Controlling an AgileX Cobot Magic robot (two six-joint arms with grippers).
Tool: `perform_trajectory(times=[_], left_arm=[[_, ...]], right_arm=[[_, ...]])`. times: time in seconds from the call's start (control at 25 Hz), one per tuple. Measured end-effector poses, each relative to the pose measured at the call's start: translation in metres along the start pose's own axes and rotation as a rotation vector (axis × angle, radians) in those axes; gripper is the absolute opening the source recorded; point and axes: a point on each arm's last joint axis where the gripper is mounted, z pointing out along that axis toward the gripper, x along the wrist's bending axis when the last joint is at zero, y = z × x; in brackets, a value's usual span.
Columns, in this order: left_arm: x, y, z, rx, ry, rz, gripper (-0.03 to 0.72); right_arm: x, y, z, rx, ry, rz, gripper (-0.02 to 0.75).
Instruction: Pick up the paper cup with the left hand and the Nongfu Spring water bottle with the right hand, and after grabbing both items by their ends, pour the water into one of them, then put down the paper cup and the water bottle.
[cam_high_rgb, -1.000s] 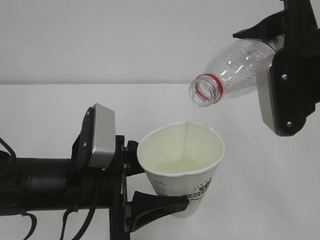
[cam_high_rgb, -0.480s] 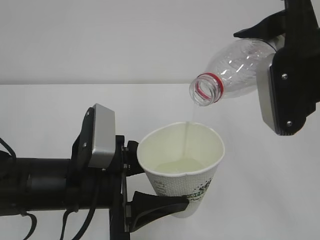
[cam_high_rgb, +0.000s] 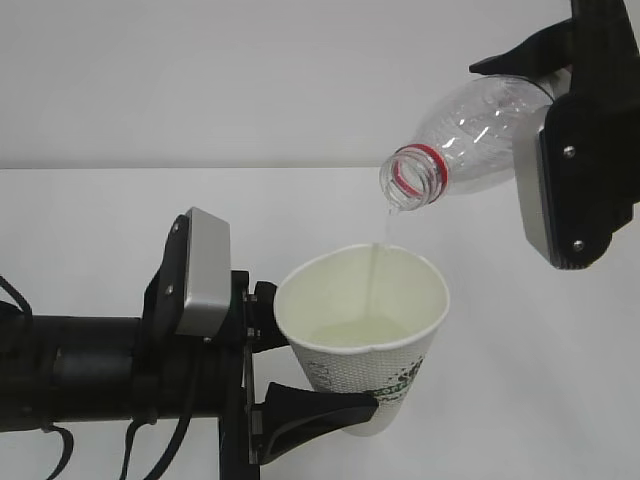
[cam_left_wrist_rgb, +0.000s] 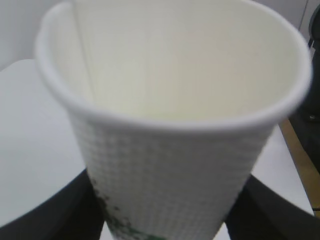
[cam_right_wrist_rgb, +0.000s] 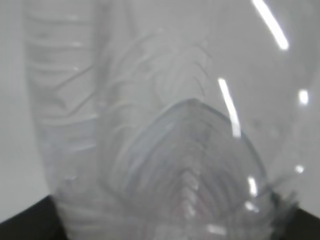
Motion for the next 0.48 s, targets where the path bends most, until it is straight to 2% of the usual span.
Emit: perform_trajectory(times=[0.48], left_arm=[[0.0, 0.0, 0.0, 0.0, 0.0, 0.0, 0.486]], right_arm=[[0.0, -0.0004, 0.0, 0.004, 0.0, 0.0, 0.477]])
